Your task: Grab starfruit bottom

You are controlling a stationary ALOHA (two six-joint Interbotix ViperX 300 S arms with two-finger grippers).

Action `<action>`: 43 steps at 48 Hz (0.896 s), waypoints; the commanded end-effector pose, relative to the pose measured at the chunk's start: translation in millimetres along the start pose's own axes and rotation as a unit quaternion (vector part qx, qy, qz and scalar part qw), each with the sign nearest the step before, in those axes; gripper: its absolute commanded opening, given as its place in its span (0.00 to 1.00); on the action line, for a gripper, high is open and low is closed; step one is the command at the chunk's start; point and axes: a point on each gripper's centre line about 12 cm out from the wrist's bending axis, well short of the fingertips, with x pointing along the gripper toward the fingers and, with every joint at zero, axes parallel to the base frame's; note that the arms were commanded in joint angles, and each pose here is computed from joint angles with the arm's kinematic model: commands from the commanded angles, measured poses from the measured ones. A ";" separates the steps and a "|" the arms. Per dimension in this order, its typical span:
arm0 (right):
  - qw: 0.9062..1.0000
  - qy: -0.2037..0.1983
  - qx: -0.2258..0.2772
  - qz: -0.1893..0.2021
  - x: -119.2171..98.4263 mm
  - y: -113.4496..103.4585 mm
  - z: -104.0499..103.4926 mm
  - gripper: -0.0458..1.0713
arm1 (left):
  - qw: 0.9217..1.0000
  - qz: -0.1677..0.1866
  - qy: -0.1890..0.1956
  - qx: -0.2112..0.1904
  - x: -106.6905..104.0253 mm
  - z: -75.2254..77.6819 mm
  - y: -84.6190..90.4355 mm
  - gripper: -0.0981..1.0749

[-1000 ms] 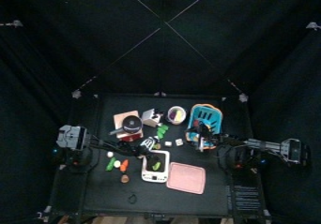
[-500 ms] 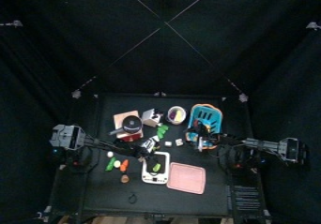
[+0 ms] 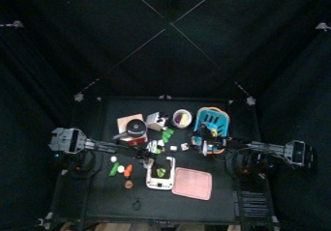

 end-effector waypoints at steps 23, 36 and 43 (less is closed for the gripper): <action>1.000 -0.006 0.001 0.001 7.1 -1.4 9.4 0.89 | 0.987 -0.017 0.070 -0.141 23.0 -2.3 33.3 0.91; 1.000 -0.005 0.001 0.001 7.4 -1.5 9.1 0.89 | 0.977 -0.014 0.083 -0.194 24.7 -11.3 38.9 0.91; 1.000 -0.005 0.001 0.001 7.4 -1.5 9.1 0.89 | 0.975 -0.010 0.083 -0.208 24.7 -12.2 41.0 0.91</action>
